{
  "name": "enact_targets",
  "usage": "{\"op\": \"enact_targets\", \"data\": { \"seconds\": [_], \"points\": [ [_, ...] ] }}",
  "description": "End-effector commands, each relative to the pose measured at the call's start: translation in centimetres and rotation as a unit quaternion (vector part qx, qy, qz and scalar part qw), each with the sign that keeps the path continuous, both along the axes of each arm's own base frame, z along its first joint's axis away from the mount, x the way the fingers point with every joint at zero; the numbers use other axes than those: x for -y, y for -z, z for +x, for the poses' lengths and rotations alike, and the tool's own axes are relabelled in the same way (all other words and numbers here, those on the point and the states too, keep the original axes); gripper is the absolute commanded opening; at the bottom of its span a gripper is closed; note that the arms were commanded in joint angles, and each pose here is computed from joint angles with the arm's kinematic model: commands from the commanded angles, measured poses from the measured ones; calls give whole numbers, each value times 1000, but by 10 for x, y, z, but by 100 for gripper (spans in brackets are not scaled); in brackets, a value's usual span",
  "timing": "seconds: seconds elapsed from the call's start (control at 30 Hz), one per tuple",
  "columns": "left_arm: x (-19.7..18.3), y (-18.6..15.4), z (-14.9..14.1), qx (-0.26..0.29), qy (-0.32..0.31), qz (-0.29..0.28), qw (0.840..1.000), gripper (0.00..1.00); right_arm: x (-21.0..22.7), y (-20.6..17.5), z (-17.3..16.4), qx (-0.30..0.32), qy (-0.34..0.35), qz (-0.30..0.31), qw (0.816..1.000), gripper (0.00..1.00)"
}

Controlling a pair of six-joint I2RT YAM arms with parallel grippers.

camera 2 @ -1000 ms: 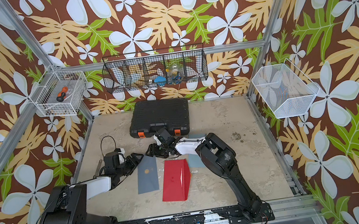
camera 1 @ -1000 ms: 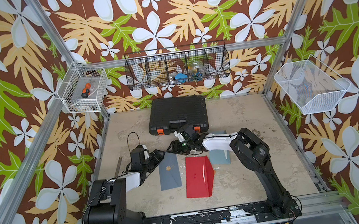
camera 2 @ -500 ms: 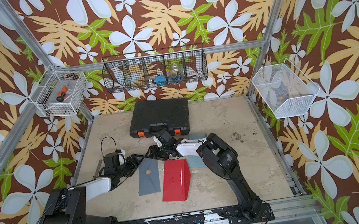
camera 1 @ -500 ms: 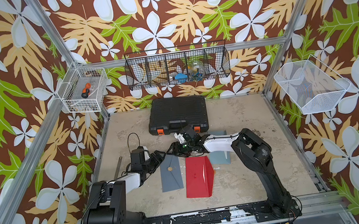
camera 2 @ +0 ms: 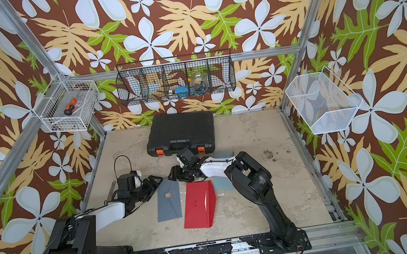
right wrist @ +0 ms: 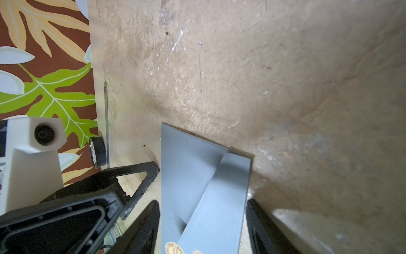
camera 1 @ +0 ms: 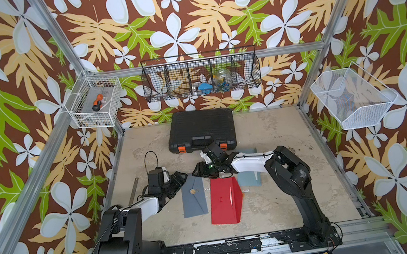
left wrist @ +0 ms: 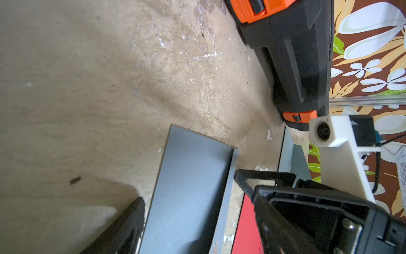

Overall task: Open the envelope
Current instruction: Pick up the envelope from the center of the board.

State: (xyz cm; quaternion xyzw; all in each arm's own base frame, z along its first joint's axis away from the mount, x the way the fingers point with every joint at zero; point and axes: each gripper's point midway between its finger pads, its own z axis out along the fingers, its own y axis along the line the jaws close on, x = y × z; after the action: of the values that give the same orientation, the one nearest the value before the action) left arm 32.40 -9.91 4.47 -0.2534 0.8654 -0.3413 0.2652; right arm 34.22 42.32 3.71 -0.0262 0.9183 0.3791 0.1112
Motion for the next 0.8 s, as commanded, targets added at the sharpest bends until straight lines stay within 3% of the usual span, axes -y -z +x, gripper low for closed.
{"op": "enact_targets", "data": {
  "seconds": [0.0,0.33,0.77],
  "points": [
    [1,3,-8,-8,3,-5,1000,80,12,22,-21,-45,12,-30,998,65],
    [9,10,-30,-21,4,-49,999,80,8,33,-31,-65,16,-17,998,63],
    [11,-10,-22,9,4,-63,998,80,4,32,-32,-62,-1,-20,998,58]
  ]
}}
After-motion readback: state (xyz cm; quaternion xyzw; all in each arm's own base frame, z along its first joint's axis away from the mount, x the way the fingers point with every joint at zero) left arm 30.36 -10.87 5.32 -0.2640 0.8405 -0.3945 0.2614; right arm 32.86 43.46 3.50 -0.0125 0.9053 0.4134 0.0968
